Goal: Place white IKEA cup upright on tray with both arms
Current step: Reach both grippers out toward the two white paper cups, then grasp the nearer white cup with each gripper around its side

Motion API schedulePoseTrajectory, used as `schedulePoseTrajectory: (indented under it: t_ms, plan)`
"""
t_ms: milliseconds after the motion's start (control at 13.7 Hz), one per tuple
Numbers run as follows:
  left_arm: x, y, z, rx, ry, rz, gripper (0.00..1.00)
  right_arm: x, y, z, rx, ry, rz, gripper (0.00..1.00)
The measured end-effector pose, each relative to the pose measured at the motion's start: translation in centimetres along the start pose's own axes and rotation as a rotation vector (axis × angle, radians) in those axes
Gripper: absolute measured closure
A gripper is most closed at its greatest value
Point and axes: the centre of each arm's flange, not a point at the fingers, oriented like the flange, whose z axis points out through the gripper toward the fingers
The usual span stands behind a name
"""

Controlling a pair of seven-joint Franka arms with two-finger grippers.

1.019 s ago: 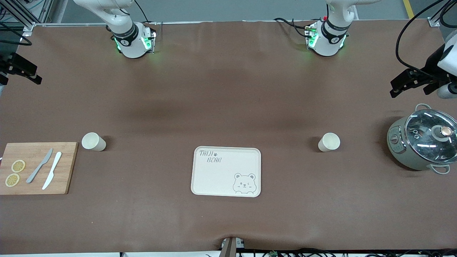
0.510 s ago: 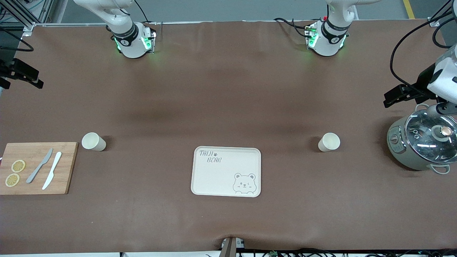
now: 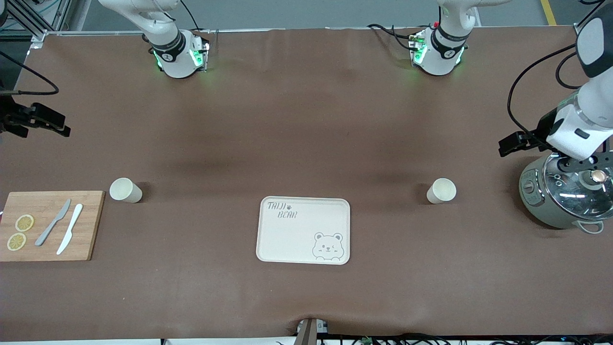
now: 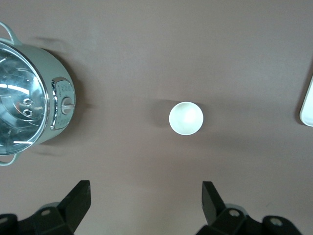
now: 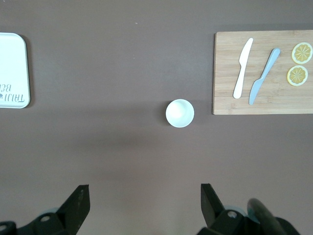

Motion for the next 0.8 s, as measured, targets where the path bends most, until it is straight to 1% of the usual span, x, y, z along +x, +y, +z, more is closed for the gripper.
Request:
schedulePoseTrajectory:
  t_ms: [218, 364, 510, 655, 801]
  plan:
    - [0.4, 0.0, 3.4, -0.004, 0.016, -0.002, 0.0, 0.9, 0.2, 1.4, 0.001, -0.019, 0.003, 0.0]
    - [0.3, 0.1, 7.2, -0.006, 0.021, 0.002, 0.0, 1.6, 0.4, 1.9, -0.001, -0.002, 0.005, 0.0]
    - [-0.1, 0.3, 11.0, -0.011, 0.039, 0.007, 0.0, 2.1, 0.5, 2.4, -0.002, 0.002, 0.008, 0.0]
    - [-0.8, 0.5, 15.1, -0.022, 0.083, 0.012, 0.0, 2.7, 0.7, 3.7, -0.001, -0.019, 0.011, 0.0]
    - [-1.9, 0.4, 18.6, -0.033, 0.123, 0.014, 0.0, 3.9, 1.1, 6.4, -0.002, -0.067, 0.015, 0.0]
